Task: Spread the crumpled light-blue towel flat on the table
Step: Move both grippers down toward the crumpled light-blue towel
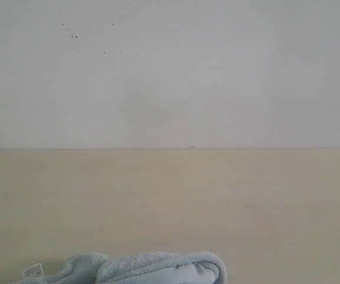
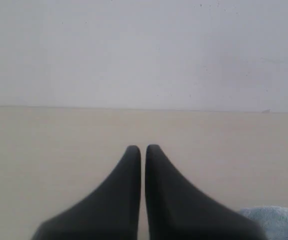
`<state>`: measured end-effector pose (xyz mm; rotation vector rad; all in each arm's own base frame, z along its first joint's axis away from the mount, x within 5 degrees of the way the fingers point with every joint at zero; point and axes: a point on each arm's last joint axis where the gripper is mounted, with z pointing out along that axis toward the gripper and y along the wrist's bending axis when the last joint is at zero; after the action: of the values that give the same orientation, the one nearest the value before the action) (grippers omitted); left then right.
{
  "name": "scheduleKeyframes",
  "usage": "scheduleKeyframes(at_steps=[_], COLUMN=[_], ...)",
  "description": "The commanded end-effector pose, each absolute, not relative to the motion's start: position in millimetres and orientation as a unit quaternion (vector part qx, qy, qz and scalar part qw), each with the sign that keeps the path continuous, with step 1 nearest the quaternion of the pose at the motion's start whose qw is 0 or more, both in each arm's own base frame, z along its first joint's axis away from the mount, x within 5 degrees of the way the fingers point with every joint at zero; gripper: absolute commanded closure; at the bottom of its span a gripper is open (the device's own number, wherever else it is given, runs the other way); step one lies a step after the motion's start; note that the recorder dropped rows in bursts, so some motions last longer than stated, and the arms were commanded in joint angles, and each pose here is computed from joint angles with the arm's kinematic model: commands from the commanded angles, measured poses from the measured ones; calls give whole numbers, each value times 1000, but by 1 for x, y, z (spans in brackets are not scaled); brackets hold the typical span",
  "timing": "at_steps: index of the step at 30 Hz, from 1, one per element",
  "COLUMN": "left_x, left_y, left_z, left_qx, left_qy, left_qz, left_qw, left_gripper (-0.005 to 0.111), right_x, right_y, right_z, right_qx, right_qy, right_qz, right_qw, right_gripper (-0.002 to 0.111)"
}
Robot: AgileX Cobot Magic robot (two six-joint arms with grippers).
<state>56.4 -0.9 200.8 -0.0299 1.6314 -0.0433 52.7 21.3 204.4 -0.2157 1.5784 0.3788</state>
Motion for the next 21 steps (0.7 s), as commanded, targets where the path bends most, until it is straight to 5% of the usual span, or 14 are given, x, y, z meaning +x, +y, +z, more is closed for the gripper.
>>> scheduleKeyframes(at_steps=[1, 14, 21], left_x=[56, 56, 56], left_y=[-1, -1, -1], left_z=[200, 203, 209], left_qx=[-14, -15, -151], left_qy=[728, 715, 675], left_qz=[-18, -19, -164], left_qw=[685, 699, 703], left_gripper=[103, 103, 103], right_x=[52, 52, 52], right_y=[21, 21, 20], right_z=[206, 207, 218], right_qx=[-98, -96, -77], right_qy=[699, 692, 653], right_qz=[168, 169, 185], right_qw=[688, 695, 730], right_gripper=[102, 102, 102])
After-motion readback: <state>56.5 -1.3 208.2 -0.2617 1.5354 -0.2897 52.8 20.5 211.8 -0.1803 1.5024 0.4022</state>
